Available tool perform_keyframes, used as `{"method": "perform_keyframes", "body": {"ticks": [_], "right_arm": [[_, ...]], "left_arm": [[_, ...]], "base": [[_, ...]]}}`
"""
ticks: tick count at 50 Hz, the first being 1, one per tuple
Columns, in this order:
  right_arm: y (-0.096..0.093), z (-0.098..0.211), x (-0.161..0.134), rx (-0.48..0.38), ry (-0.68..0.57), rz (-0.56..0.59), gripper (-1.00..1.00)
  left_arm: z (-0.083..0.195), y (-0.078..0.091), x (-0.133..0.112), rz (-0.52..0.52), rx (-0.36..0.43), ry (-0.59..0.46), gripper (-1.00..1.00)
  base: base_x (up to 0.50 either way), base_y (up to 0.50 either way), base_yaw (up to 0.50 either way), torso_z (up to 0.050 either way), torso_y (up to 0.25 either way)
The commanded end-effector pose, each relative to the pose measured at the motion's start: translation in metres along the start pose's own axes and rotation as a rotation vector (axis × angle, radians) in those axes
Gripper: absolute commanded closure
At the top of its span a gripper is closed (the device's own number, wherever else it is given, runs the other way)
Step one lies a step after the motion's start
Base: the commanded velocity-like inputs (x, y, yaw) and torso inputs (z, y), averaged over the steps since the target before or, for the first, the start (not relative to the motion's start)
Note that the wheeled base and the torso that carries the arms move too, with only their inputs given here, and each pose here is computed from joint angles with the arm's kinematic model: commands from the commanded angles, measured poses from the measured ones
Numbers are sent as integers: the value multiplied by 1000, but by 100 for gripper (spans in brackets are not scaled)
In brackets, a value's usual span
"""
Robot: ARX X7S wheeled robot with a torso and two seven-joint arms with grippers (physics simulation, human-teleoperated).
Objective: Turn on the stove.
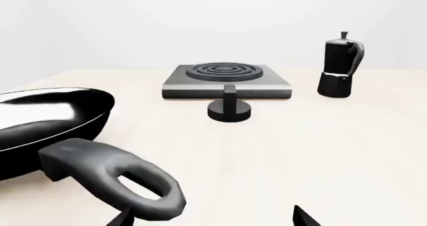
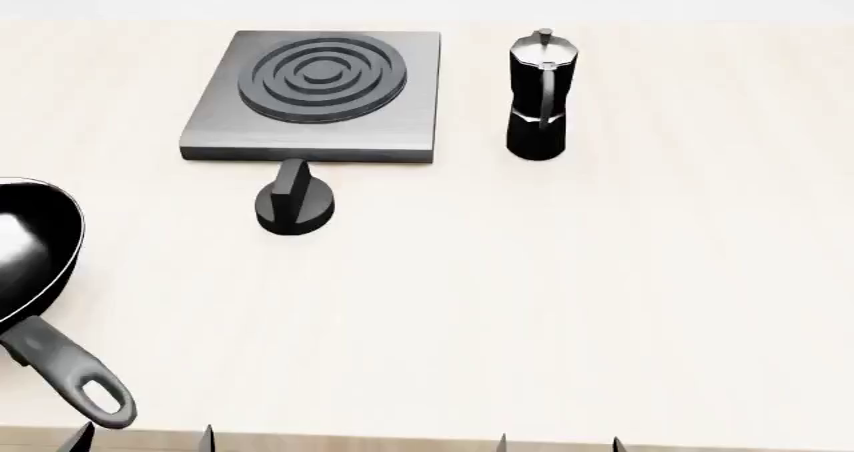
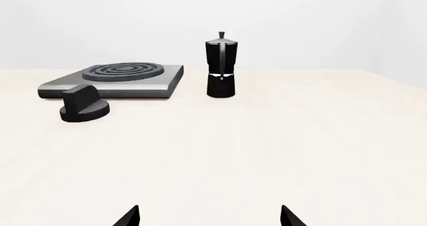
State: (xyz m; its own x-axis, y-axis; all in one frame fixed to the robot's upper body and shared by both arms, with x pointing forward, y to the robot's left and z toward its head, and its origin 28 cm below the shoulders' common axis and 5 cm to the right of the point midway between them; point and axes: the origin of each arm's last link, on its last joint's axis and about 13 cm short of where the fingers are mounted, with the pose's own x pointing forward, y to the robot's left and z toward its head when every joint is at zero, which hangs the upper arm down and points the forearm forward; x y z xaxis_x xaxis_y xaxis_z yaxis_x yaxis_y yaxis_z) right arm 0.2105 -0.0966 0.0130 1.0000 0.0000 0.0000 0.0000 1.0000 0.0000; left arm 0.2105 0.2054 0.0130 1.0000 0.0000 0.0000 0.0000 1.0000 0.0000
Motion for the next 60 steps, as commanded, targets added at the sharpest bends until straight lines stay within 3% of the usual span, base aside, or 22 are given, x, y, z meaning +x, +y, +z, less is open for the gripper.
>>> {"method": "perform_keyframes", "body": {"ticks": [1,20,22,26,46,60], "right_arm": [[-1,0,2,-5,0,-17,-100],[3,-2,4,-41,58,-35,-100],[3,1,3,-39,63,-34,-100],[4,18,2,-51,38,-29,-100],[9,83,-7,-92,-59,17,-100],[9,122,-4,-105,-128,40,-100]], "left_arm": [[-1,-2,0,-3,18,-3,-100],[0,-1,1,18,59,16,-100],[1,-1,-1,29,115,19,-100],[4,-1,-1,34,115,32,-100],[69,-10,-11,-4,159,-61,-100],[113,-5,-1,35,166,-143,-100]], "base": [[0,0,0,0,0],[0,0,0,0,0],[0,0,0,0,0],[0,0,0,0,0],[0,0,0,0,0],[0,0,0,0,0]]}}
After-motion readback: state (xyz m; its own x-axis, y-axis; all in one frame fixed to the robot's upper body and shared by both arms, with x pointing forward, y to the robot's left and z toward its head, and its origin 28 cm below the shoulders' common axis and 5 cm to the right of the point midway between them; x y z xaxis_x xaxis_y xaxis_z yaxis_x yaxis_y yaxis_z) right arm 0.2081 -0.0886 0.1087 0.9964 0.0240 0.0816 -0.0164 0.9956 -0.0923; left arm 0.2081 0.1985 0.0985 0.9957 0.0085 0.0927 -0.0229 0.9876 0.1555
